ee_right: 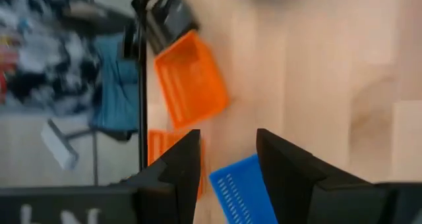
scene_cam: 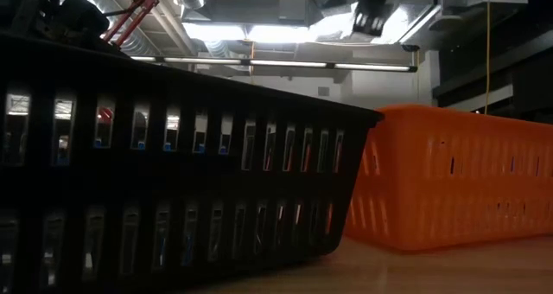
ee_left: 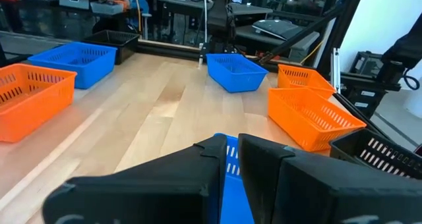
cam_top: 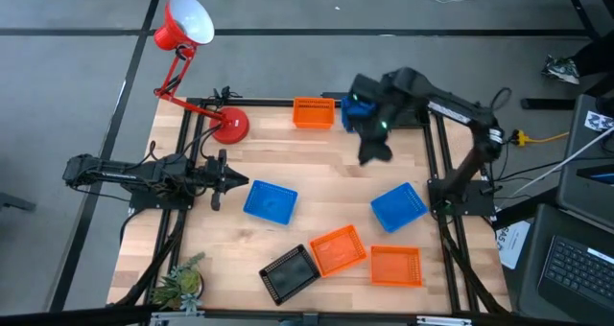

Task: Stack baskets by color
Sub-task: Stack the bottom black bin on the top black bins

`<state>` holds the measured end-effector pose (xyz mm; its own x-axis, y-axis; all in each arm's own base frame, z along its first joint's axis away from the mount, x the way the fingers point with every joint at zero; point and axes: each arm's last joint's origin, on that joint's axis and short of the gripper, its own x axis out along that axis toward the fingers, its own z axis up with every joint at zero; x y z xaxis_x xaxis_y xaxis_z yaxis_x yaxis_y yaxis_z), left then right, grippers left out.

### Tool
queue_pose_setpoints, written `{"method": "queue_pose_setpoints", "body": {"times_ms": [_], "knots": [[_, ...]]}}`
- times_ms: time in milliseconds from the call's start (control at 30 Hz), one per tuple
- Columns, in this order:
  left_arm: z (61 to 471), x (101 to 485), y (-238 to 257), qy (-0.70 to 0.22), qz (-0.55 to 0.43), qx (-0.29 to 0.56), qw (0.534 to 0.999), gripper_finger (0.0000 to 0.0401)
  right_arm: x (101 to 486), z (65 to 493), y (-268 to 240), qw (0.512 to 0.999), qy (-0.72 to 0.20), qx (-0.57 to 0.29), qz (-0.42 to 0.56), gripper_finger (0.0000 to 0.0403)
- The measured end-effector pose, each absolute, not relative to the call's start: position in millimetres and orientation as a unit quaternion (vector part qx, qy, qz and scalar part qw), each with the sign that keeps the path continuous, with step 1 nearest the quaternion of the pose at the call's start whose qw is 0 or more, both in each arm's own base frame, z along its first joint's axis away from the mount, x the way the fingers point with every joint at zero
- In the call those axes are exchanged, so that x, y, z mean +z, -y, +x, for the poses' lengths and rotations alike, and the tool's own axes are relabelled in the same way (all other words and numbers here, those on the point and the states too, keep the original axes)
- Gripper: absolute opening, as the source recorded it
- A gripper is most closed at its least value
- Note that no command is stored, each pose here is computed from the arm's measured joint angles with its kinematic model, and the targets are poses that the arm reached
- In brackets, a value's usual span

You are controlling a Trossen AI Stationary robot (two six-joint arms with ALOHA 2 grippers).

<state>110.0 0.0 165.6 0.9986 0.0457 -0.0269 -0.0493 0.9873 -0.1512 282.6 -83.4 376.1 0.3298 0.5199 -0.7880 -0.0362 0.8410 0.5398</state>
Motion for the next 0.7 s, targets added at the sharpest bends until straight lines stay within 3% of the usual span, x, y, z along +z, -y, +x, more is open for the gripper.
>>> {"method": "queue_pose_setpoints", "body": {"times_ms": [133, 367, 533, 700], "knots": [[110, 165, 0, -0.012, -0.076, 0.024, 0.997, 0.0031, 374, 259, 48, 0.764, -0.592, 0.122, 0.226, 0.0147], [110, 165, 0, -0.013, -0.076, 0.024, 0.997, 0.0031, 334, 214, 6, 0.695, -0.646, -0.147, 0.279, 0.0147], [110, 165, 0, -0.013, -0.075, 0.024, 0.997, 0.0031, 284, 196, -17, 0.643, -0.666, -0.208, 0.317, 0.0147], [110, 165, 0, -0.013, -0.075, 0.024, 0.997, 0.0031, 240, 196, -24, 0.639, -0.668, -0.211, 0.319, 0.0147]]}}
